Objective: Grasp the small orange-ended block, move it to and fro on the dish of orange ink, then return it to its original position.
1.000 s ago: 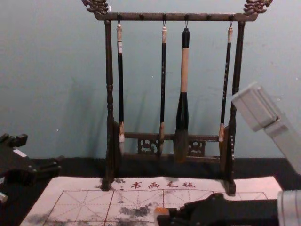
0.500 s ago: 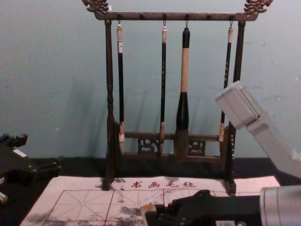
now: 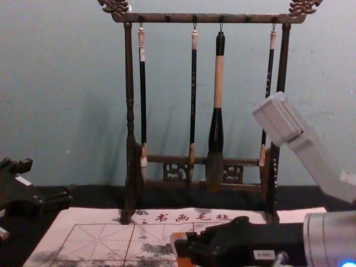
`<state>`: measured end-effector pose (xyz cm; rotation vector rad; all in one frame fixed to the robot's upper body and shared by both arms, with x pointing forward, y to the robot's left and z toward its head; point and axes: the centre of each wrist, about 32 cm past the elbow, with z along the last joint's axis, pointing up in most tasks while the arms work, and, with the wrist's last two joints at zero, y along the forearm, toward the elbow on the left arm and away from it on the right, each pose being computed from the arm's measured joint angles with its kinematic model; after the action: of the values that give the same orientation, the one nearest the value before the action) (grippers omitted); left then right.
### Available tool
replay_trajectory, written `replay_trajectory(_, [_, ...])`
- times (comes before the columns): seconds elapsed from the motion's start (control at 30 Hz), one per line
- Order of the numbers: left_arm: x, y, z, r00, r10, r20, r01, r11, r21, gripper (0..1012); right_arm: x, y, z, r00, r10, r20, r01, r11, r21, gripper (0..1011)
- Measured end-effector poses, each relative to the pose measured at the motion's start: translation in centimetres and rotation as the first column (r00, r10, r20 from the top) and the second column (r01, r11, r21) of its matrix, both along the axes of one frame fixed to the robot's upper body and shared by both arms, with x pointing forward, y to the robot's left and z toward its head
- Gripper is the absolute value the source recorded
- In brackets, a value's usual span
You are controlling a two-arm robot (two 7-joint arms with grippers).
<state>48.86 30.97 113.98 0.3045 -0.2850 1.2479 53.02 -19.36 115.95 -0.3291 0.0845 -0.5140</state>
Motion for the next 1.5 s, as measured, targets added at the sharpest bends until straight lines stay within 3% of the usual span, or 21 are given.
replay_trajectory(0.57, [0.0, 0.0, 0.0, 1.0, 0.0, 0.0, 0.0, 1.0, 0.0, 1001, 0.2, -0.6, 0.3, 0.999, -0.033, 0.016, 0.033, 0.999, 0.006, 106])
replay_trajectory(0.93, [0.0, 0.0, 0.0, 1.0, 0.0, 0.0, 0.0, 1.0, 0.0, 1001, -0.1, -1.0, -0.9, 0.999, -0.042, 0.027, 0.041, 0.999, 0.029, 105])
replay_trajectory(1.5, [0.0, 0.0, 0.0, 1.0, 0.0, 0.0, 0.0, 1.0, 0.0, 1001, -0.7, -2.0, -1.5, 0.998, -0.058, 0.026, 0.057, 0.997, 0.049, 105])
